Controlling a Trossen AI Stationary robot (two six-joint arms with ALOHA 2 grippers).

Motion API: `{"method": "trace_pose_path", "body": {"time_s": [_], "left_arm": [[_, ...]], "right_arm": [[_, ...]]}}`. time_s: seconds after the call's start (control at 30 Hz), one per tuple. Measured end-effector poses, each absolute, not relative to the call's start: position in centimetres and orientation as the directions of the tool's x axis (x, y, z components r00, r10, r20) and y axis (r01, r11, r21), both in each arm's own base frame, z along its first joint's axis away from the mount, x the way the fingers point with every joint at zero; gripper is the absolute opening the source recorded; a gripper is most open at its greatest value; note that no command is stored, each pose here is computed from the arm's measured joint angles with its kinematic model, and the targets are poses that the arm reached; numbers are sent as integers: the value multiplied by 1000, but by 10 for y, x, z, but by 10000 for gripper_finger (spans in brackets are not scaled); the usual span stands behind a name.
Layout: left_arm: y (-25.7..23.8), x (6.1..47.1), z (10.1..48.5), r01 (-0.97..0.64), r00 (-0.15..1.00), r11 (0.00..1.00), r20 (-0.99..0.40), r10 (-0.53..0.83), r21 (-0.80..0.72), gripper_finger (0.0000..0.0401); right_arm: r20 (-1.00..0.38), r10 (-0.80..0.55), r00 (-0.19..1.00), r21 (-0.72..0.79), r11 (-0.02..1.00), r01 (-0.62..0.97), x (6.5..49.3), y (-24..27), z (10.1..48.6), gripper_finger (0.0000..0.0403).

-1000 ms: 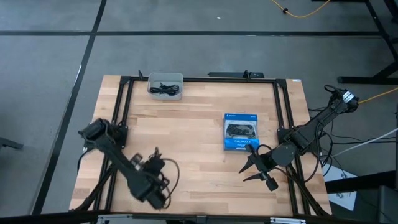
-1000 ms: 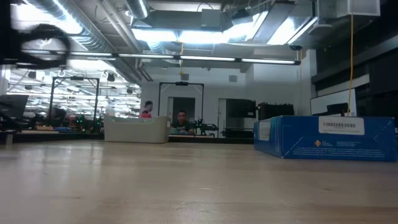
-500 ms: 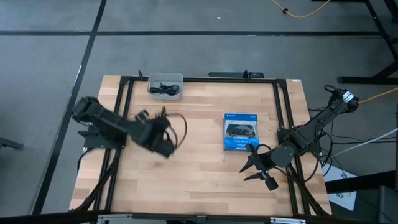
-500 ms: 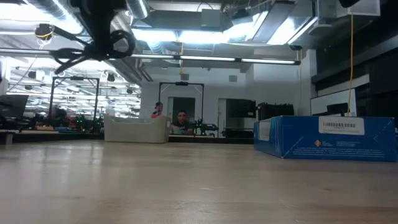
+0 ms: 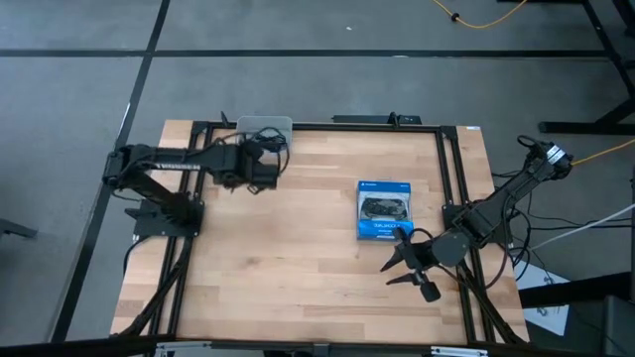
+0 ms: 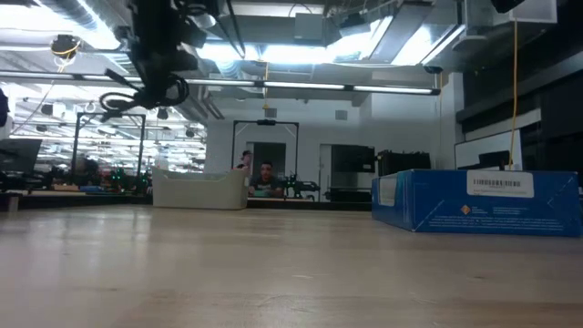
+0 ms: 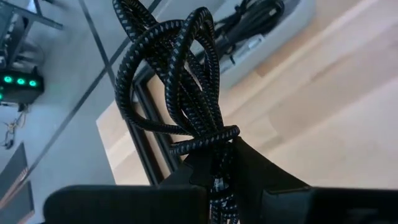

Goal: Pick and place USB-C Cables
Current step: Put the black white charger cable into the gray bin

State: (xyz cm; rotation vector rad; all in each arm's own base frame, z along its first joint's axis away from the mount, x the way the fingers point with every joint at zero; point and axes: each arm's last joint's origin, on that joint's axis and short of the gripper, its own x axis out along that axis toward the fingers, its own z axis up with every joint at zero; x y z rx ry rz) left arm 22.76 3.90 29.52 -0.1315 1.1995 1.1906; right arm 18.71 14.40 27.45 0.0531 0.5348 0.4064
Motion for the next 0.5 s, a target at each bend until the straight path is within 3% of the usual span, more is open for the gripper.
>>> {"method": "trace_pose_path", "body": {"time_s": [0.5], "left_arm": [[112, 228, 296, -719, -112, 477, -762, 638, 505, 28]], "right_arm": [[-492, 386, 780, 152, 920, -360, 187, 144, 273, 153]]}}
